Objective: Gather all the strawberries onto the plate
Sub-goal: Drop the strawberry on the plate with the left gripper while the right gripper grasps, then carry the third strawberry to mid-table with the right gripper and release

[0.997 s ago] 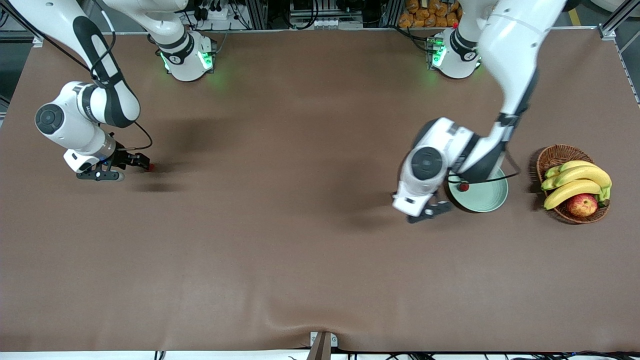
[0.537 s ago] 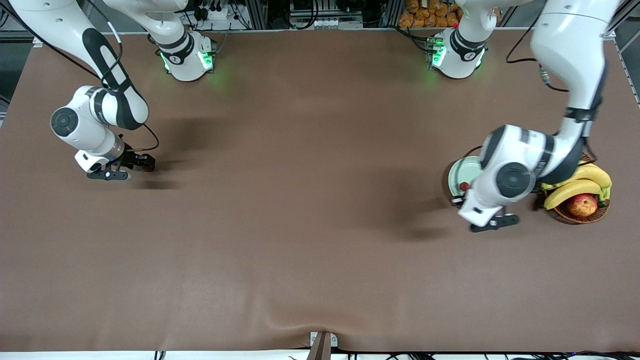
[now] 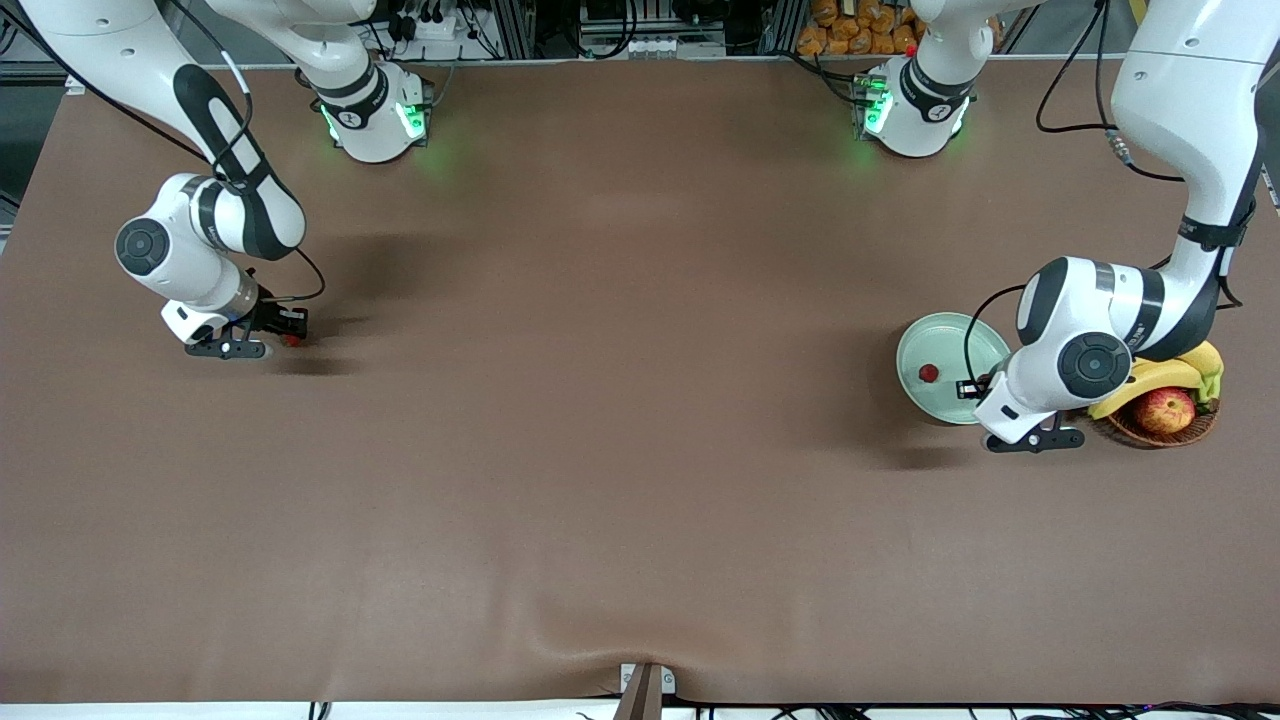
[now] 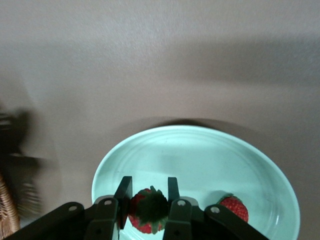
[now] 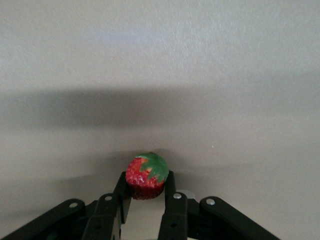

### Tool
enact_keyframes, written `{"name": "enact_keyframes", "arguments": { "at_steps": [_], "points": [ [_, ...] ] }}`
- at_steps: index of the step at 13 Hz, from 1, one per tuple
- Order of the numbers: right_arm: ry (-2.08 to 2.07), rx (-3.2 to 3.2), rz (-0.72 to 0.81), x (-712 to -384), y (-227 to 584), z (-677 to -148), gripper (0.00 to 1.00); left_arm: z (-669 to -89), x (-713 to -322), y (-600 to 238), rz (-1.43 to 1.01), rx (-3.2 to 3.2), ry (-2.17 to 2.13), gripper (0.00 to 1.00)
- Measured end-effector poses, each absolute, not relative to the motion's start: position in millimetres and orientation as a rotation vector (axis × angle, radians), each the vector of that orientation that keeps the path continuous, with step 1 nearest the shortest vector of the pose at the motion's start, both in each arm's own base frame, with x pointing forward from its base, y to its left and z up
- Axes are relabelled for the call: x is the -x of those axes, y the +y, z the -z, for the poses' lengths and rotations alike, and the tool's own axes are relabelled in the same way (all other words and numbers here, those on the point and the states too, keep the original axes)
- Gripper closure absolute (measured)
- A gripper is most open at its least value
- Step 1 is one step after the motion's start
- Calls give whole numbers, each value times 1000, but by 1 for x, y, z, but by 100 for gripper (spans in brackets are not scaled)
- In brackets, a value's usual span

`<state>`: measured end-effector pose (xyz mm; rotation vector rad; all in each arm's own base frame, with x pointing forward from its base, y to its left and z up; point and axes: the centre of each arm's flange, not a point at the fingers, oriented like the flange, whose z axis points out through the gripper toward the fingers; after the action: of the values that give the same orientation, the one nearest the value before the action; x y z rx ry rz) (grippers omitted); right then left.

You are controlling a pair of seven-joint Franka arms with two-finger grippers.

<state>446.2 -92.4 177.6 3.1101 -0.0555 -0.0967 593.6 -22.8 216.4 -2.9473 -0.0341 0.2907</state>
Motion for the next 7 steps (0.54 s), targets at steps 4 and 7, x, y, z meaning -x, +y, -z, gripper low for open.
{"name": "enact_keyframes", "arguments": {
  "at_steps": [4, 7],
  "points": [
    [-131, -3142, -16, -500, -39, -211, 69, -224, -596, -33, -264, 2952, -11, 27],
    [-311, -3225, 29, -559, 50, -274, 69, -278, -614, -41, -116, 2956, -13, 0]
  ]
}}
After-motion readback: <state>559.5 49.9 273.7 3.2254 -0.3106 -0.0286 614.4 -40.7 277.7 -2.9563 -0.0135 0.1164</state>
